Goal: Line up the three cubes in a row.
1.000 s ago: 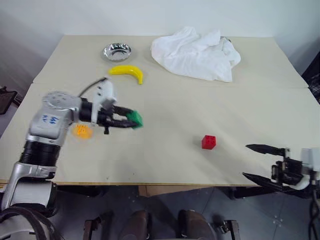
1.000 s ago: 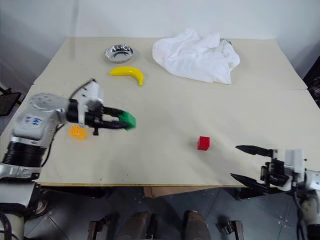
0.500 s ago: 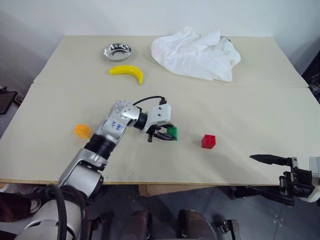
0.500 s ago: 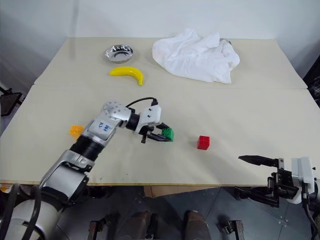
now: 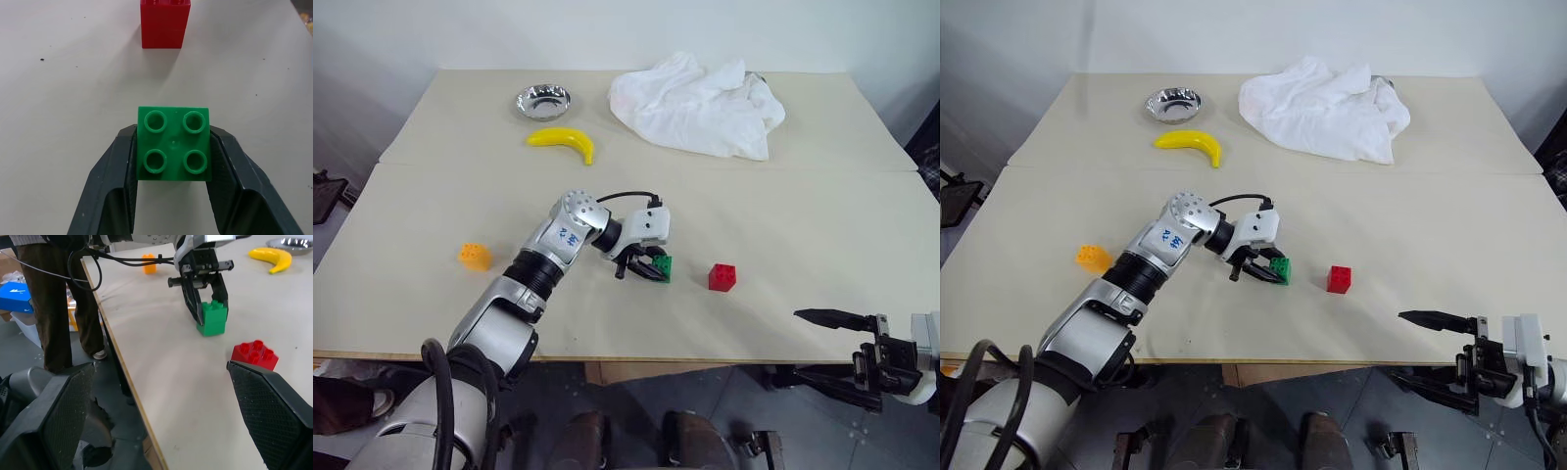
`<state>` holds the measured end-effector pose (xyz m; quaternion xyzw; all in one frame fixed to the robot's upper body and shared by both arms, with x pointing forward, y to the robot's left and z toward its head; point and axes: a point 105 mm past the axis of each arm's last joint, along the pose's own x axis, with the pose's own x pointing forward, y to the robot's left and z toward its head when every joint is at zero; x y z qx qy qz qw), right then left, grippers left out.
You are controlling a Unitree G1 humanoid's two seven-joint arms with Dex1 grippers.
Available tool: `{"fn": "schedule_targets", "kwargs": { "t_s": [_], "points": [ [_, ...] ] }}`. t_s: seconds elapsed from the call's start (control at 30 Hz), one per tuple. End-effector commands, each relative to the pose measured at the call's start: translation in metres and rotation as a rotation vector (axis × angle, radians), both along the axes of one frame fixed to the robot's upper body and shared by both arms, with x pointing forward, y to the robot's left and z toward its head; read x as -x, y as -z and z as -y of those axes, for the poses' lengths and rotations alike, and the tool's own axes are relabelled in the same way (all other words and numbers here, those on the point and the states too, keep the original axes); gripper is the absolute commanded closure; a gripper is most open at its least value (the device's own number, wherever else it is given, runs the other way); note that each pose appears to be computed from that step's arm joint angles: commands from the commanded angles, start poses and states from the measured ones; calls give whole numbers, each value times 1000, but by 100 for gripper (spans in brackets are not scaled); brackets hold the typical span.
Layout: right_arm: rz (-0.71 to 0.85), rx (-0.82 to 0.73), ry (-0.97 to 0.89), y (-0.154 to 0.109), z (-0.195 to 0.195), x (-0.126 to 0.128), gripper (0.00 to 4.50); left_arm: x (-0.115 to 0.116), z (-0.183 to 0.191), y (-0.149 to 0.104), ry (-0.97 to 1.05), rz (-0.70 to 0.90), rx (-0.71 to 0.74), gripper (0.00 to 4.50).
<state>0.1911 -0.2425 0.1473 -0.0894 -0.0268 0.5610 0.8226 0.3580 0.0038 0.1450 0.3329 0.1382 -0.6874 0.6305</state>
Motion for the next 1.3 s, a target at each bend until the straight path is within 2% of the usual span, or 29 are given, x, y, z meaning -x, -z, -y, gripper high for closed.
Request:
{"fn": "schedule_targets", "kwargs": {
  "t_s": [0.03, 0.27, 0.53, 0.67, 0.87, 1.0, 1.13, 1.23, 1.3],
  "points": [
    [35, -8, 0, -6, -1, 0, 0, 6, 6, 5, 11, 16, -46, 301],
    [36, -14, -3, -4, -4, -2, 0, 20, 11, 14, 0, -30, -85, 301],
    [37, -23, -11, -2, -7, -4, 0, 16, 12, 18, -46, 2, -96, 301],
    [38, -25, -13, -1, -7, -4, 0, 13, 15, 12, -63, 0, -53, 167],
    [37, -27, -19, 0, -8, -7, 0, 23, 19, -8, -3, -58, 44, 3],
    [35, -27, -25, 1, -9, -9, 0, 19, 3, -28, 20, -42, 108, 3],
    [33, -27, -35, 2, -10, -13, 0, 18, -21, -69, 113, 47, 345, 3],
    [37, -31, -43, 2, -11, -17, 0, 14, -56, -89, 132, 138, 456, 3],
    [41, -35, -52, 2, -12, -19, 0, 10, -87, -94, 68, 154, 497, 3]
  ]
}}
